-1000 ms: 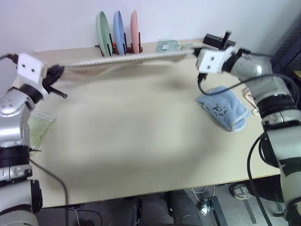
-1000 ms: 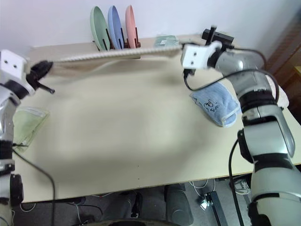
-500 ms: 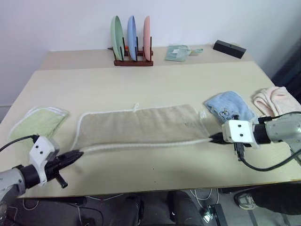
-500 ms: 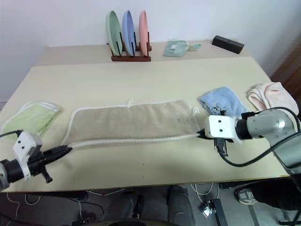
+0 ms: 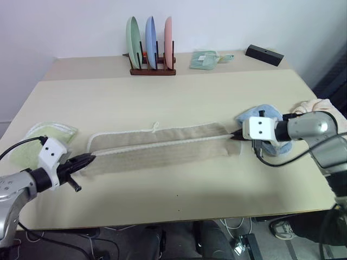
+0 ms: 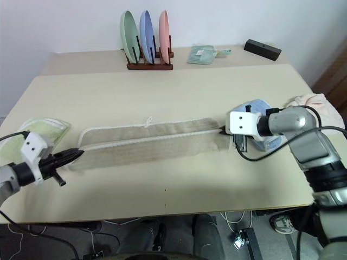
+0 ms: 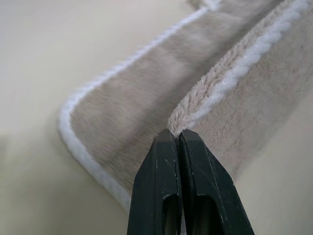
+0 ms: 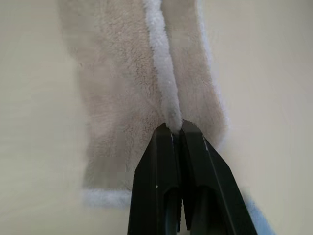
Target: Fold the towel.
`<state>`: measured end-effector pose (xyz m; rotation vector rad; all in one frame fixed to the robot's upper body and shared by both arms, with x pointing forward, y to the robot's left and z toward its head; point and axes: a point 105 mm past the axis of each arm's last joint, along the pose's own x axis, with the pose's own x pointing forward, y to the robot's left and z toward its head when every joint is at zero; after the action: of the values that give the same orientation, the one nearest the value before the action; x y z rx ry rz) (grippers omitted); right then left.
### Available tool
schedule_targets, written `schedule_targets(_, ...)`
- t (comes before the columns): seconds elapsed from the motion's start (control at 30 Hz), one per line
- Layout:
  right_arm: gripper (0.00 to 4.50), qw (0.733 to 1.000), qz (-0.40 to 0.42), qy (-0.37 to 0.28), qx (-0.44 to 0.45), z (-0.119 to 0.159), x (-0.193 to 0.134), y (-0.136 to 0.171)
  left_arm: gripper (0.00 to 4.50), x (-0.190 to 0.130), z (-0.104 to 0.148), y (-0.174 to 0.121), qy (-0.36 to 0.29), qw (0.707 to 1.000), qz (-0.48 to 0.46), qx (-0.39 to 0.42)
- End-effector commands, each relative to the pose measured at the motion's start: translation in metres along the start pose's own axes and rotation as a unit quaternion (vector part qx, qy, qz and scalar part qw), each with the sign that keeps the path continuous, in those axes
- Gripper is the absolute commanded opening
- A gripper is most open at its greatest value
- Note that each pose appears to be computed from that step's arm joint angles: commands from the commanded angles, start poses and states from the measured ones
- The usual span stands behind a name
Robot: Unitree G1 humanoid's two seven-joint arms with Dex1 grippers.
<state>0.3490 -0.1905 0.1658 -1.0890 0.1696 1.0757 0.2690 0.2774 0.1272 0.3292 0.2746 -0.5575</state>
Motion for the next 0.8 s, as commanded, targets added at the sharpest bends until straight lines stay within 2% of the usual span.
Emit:
schedule_targets(0.03, 0.05, 0.999, -0.028, 0.01, -0.019, -0.007, 0.009, -0.023, 0.0, 0.009, 0.001, 0.016, 0.001, 1.0, 0.018, 0.025)
schedule_targets(0.27, 0.05, 0.999, -0.037, 0.017, -0.02, -0.019, 0.031, -0.039, 0.0, 0.032, 0.004, 0.04, -0.008, 0.999, 0.038, 0.025)
schedule_targets(0.6, 0.05, 0.998, -0.057, 0.018, -0.023, -0.023, 0.042, -0.043, 0.0, 0.04, -0.001, 0.05, -0.013, 0.999, 0.051, -0.005)
schedule_targets(0.7, 0.95, 0.997, -0.069, 0.016, -0.004, -0.024, 0.039, -0.048, 0.96, 0.039, 0.0, 0.054, -0.022, 0.998, 0.063, -0.017)
schedule_targets(0.8, 2.4, 0.995, -0.099, 0.023, -0.023, -0.023, 0.032, -0.058, 2.44, 0.037, 0.002, 0.064, -0.027, 0.994, 0.103, -0.009)
